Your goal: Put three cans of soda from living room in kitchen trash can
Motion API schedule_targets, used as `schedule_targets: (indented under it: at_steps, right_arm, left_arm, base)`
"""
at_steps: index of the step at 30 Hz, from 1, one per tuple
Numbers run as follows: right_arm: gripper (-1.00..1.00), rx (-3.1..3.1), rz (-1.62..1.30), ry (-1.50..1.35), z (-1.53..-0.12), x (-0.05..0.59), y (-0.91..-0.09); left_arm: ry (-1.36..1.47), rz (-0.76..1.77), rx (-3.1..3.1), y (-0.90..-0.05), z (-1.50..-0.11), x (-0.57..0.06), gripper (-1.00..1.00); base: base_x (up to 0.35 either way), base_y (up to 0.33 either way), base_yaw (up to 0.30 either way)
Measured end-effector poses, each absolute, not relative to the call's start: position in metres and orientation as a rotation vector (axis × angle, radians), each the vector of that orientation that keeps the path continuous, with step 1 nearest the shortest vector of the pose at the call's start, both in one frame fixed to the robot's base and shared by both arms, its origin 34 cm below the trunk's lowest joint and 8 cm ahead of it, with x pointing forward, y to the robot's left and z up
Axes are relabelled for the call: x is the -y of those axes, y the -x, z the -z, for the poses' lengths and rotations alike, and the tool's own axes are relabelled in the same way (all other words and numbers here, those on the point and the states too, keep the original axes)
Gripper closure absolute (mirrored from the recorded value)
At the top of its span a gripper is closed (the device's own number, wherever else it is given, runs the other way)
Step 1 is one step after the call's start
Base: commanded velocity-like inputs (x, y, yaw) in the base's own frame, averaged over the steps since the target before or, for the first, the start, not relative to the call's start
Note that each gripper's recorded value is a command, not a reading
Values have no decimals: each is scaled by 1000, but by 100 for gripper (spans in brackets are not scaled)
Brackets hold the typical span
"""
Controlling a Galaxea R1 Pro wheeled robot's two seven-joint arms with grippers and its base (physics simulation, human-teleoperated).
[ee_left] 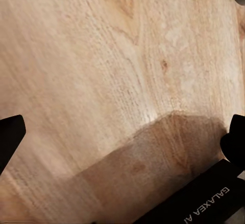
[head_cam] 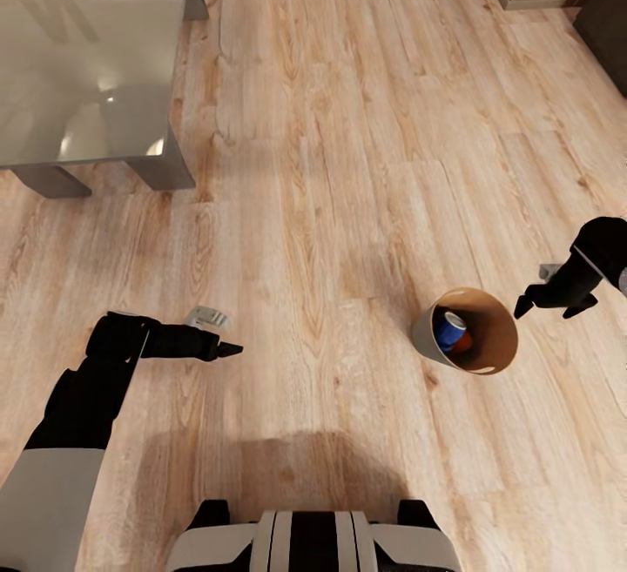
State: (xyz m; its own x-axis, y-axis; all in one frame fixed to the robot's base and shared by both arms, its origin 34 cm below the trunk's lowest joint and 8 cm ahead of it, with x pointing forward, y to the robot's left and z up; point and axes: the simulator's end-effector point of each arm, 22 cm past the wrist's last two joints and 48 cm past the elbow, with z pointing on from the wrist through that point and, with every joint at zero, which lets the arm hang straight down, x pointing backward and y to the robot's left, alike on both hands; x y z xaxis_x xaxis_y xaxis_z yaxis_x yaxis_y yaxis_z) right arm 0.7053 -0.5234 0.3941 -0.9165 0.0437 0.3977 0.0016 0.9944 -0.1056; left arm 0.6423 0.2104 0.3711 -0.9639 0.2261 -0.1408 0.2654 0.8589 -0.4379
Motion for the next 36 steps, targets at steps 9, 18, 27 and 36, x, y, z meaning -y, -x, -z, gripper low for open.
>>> schedule_targets:
  at_steps: [9,18,27,36]
  right_arm:
    - [-100,2584,-199,-35,-385,532,-637]
    - [-100,2454,-112,-310,-338,485,-516]
    - [-100,2467,-166,-280,-323,475,-407]
    - [-100,2514,-59,-341,-308,418,-358]
  left_arm:
    - [-368,670,-2994,-636,-373,-215,-100]
    - [-380,451,-3058,-618,-338,-229,-100]
    - [-392,288,-3145,-542,-289,-258,-100]
    - [-193,-2,-3212,-460,-262,-317,-100]
  base:
    - [0,0,0]
    - [0,0,0]
    - [0,0,0]
    - [0,0,0]
